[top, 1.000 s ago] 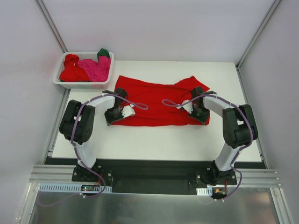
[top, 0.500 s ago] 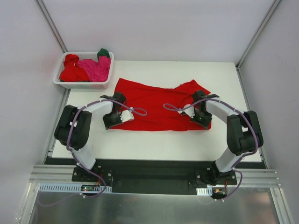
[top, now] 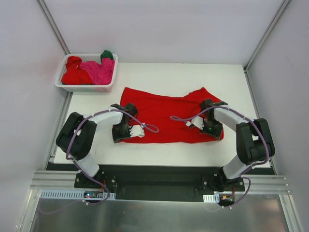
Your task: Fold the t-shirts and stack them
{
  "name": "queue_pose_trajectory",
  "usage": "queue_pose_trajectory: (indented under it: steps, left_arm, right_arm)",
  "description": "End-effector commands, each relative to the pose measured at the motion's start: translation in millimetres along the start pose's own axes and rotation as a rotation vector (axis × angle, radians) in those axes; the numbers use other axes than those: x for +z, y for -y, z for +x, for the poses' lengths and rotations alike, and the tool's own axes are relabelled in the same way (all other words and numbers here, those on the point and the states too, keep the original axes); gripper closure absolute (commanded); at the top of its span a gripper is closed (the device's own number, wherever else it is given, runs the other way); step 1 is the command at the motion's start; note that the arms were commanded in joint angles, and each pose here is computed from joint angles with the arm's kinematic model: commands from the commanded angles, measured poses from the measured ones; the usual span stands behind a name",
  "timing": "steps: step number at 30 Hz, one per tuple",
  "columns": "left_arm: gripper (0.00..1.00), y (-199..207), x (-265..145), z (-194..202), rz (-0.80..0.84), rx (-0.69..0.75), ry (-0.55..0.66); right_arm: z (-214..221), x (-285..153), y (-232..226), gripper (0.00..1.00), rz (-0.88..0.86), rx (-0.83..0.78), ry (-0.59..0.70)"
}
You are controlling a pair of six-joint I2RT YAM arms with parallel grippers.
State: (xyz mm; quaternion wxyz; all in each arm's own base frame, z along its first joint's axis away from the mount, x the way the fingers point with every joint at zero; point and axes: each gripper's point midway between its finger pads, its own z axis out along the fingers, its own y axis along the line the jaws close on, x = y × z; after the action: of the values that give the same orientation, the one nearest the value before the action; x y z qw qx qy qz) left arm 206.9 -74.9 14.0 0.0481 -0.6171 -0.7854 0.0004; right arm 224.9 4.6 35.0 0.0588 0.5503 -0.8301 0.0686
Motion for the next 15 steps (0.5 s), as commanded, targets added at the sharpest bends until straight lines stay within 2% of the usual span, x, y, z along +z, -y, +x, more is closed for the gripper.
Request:
queue_pose_trajectory:
  steps: [1, 8, 15]
  left_arm:
    - [1.0, 33.8, -6.5, -6.0, 0.144, 0.07, 0.016]
    - [1.0, 49.2, -3.9, -6.7, 0.191, 0.116, -0.012]
    - [1.0, 64.5, -2.7, -2.6, 0.229, 0.133, -0.026]
  right_arm:
    - [10.8, -6.4, -1.5, 0.99, 0.001, -0.024, -0.033]
    - [-2.4, -12.6, 14.5, 0.99, 0.031, 0.03, 0.003]
    - [-2.7, -5.9, 11.1, 0.99, 0.013, 0.049, -0.01]
